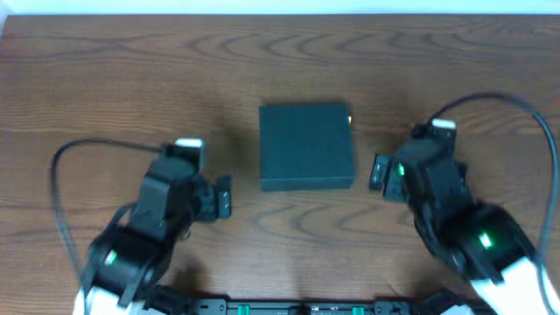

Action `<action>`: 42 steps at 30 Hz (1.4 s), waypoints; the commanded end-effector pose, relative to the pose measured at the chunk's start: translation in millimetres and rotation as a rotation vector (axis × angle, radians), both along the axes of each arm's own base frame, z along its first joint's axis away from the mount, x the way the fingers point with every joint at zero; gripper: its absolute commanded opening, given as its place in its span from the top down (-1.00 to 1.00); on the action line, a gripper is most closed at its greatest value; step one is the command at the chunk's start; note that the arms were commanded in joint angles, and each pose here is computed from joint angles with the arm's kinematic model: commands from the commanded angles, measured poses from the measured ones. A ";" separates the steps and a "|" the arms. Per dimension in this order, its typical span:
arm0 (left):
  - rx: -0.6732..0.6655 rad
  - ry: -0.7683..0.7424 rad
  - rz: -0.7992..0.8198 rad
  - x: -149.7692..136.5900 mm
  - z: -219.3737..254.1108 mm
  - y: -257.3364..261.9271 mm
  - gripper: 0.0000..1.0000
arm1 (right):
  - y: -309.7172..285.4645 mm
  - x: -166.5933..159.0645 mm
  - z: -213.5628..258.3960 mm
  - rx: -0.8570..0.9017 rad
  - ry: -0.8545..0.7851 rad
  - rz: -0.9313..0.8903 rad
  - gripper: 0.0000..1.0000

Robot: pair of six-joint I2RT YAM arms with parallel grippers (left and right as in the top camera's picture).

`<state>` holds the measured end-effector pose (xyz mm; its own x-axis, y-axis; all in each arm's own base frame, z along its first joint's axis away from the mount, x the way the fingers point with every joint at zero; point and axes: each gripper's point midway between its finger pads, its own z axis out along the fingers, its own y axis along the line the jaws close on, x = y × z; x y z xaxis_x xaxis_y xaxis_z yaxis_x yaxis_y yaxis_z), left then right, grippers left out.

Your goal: Pack container

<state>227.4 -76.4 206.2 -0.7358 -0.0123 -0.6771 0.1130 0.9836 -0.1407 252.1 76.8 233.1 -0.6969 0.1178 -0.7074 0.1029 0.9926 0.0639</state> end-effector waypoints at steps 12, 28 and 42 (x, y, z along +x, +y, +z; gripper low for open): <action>-0.022 -0.087 -0.002 -64.3 22.3 27.1 -0.91 | 17.5 -63.4 21.1 0.100 -0.031 0.216 -0.99; 0.033 0.051 -0.003 -88.3 -3.1 36.8 -0.91 | 39.4 -93.2 1.9 0.186 0.133 0.353 -0.98; 0.033 0.051 -0.003 -88.3 -3.1 36.8 -0.91 | -6.1 -86.3 4.7 0.054 -0.009 0.375 -0.99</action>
